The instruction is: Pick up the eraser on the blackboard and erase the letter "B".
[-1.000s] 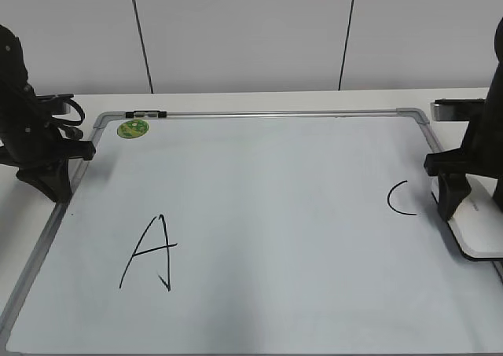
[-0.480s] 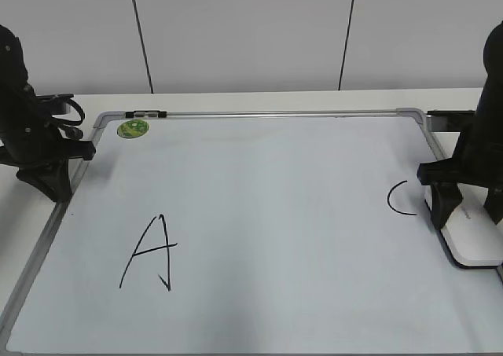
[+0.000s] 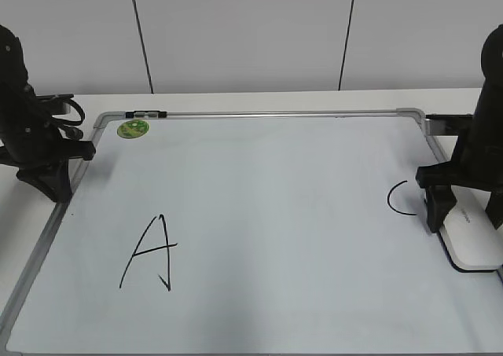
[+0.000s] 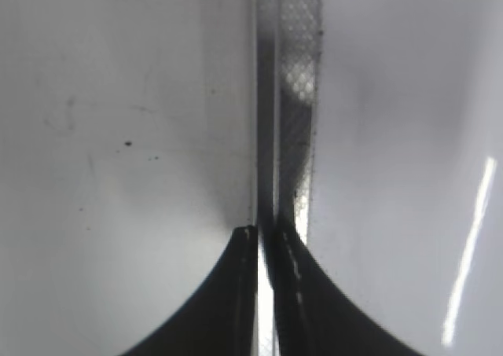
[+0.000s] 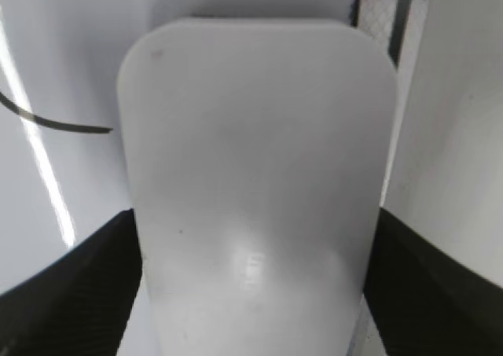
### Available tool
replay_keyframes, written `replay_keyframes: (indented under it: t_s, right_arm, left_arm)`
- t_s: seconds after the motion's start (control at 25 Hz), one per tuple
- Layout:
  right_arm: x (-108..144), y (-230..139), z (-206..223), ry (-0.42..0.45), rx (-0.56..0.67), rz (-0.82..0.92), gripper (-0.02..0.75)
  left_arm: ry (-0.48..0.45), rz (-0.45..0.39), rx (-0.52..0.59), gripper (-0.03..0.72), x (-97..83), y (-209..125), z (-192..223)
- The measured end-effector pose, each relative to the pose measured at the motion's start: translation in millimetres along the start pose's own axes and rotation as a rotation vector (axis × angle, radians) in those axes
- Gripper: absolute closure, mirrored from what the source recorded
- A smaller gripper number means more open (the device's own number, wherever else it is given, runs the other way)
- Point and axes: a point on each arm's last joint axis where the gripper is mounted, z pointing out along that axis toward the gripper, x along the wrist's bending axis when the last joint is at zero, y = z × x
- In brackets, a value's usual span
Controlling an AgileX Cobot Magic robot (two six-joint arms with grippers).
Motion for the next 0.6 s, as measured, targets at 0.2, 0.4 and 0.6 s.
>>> replay_keyframes:
  t_s: [0.2, 0.4, 0.6]
  right_arm:
    - [0, -1, 0, 0.000, 0.007, 0.000, 0.092]
    - [0, -2, -3, 0.000, 0.003, 0.000, 0.092]
    - [0, -5, -16, 0.001, -0.025, -0.001, 0.097]
  left_arm:
    - [0.000, 0.000, 0.000, 0.654, 0.0, 0, 0]
    - [0.000, 0.000, 0.000, 0.647, 0.0, 0, 0]
    - [0.000, 0.003, -0.016, 0.623, -0.5, -1, -9]
